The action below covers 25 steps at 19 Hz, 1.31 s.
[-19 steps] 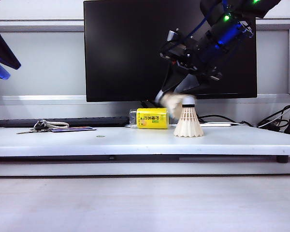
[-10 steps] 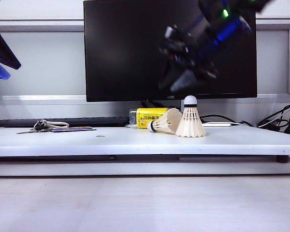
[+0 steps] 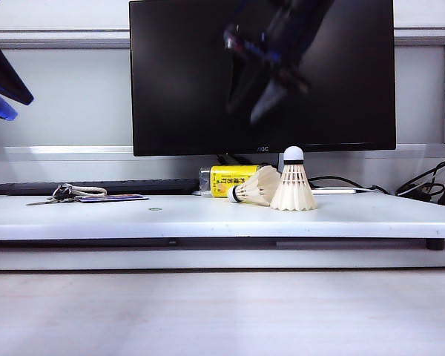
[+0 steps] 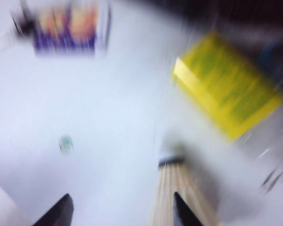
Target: Stack the badminton balls on the table vertically.
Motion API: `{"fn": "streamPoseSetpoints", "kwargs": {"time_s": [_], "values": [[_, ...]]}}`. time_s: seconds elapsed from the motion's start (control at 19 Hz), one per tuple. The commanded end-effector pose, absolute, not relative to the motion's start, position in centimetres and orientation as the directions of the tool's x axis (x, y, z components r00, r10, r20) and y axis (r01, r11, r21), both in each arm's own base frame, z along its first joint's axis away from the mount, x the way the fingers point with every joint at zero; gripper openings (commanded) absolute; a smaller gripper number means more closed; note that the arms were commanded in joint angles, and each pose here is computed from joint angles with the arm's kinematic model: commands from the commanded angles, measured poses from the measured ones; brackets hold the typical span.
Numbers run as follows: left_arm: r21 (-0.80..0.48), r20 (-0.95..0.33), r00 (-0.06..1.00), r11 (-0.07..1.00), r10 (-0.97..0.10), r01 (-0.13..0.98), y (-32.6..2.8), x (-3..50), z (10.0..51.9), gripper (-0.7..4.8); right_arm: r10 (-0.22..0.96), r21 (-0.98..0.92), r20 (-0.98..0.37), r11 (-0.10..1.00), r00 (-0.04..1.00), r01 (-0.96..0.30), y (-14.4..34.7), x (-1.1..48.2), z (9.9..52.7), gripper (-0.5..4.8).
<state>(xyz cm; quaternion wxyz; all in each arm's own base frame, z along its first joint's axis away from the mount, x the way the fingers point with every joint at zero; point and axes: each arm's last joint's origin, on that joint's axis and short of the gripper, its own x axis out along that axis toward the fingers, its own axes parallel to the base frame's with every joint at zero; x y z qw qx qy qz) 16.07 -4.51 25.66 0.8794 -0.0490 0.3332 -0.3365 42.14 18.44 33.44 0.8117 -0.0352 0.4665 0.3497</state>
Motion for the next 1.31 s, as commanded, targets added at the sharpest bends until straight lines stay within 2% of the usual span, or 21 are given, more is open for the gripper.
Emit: {"fn": "streamPoseSetpoints", "kwargs": {"time_s": [0.05,0.32,0.47,0.79,1.05,1.31], "values": [[-0.308,-0.543,0.556,0.765,-0.630,0.566,-4.5,16.1,25.8,1.57,0.476,0.244,-0.845,0.749,0.244,-0.616,18.8,42.7,30.7,2.73],[-0.319,-0.537,0.544,0.753,-0.644,0.576,-4.6,16.1,25.8,1.57,0.465,0.166,-0.855,0.666,0.231,-0.728,21.0,43.1,28.6,2.73],[-0.320,-0.538,0.543,0.753,-0.644,0.576,-4.6,16.1,25.8,1.57,0.409,0.028,-0.867,0.609,0.283,-0.793,22.7,43.1,27.8,2.70],[-0.328,-0.550,0.533,0.753,-0.643,0.570,-4.5,15.9,25.6,1.57,0.292,-0.094,-0.895,0.616,0.337,-0.782,23.3,44.1,25.4,2.69],[-0.326,-0.550,0.534,0.754,-0.642,0.570,-4.5,16.0,25.7,1.57,0.362,-0.076,-0.861,0.602,0.356,-0.795,23.7,44.6,25.6,2.60],[-0.326,-0.551,0.534,0.754,-0.641,0.570,-4.5,15.9,25.6,1.57,0.362,-0.076,-0.858,0.612,0.364,-0.787,23.4,45.0,25.4,2.61]]}}
